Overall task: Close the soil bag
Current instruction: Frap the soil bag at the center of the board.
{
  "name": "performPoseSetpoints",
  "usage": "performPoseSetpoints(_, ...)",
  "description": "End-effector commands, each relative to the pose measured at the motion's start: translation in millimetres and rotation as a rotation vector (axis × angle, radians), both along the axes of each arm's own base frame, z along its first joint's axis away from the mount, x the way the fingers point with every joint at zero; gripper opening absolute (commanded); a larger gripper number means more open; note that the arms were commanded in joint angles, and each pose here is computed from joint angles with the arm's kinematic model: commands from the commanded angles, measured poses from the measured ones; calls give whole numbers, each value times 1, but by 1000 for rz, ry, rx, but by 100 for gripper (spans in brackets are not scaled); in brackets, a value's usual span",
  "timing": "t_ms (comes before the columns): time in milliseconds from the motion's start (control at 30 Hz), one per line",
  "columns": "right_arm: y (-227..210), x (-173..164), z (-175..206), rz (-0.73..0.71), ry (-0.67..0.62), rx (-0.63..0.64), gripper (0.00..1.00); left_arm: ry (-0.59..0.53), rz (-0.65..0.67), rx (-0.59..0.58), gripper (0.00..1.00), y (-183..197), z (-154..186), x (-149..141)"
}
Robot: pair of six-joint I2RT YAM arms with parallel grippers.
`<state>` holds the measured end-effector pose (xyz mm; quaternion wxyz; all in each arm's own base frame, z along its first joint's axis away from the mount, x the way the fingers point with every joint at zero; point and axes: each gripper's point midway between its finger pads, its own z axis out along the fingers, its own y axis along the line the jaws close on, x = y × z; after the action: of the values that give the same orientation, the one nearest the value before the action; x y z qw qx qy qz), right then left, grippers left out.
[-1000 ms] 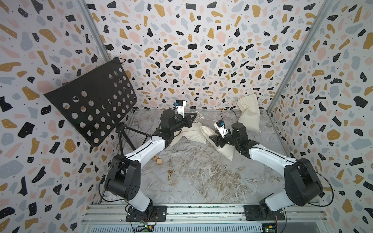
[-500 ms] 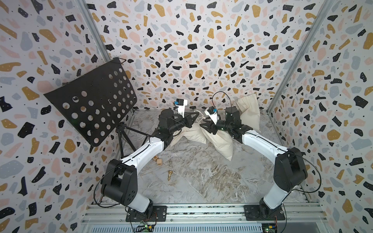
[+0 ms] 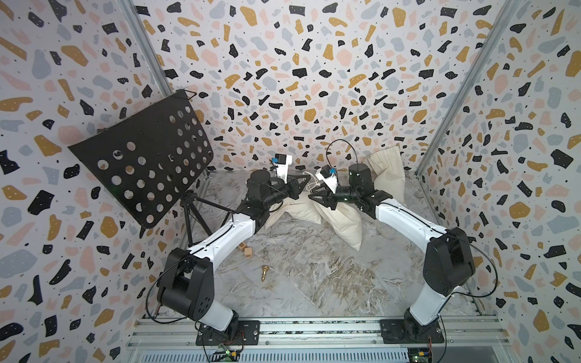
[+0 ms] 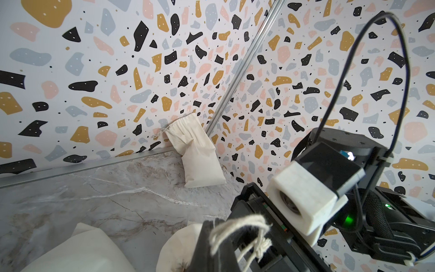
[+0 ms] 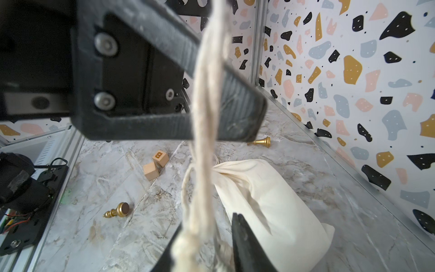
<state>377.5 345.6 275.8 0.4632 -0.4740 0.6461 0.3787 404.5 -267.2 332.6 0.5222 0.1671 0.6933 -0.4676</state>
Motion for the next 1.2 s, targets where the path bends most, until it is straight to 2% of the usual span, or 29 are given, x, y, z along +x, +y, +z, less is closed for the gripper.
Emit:
performPoseSetpoints(0,3,0,3,18,10,-26,23,-127,-28,-57,0,3,43,-15)
performPoseSetpoints(67,2,1,-12,14,46,-76,14,-147,-24,-65,0,6,52,-21)
performPoseSetpoints(133,-4,4,-34,-9,79,-151,12,-184,-23,-80,0,11,68,-30)
performPoseSetpoints(300,-33,0,-101,-57,167,-376,12,-317,-15,-134,0,31,124,-67)
performPoseSetpoints(400,-61,3,-131,-122,206,-456,13,-382,15,-175,0,48,154,-84)
performPoseSetpoints(633,-111,12,-163,-240,240,-611,19,-468,35,-248,0,66,199,-111)
performPoseSetpoints(900,-153,23,-192,-346,273,-739,20,-502,64,-284,0,78,215,-126)
performPoseSetpoints(1033,-168,30,-195,-401,270,-781,20,-467,92,-279,0,79,204,-117)
performPoseSetpoints(1167,-183,36,-200,-453,271,-822,24,-424,119,-271,0,79,189,-105)
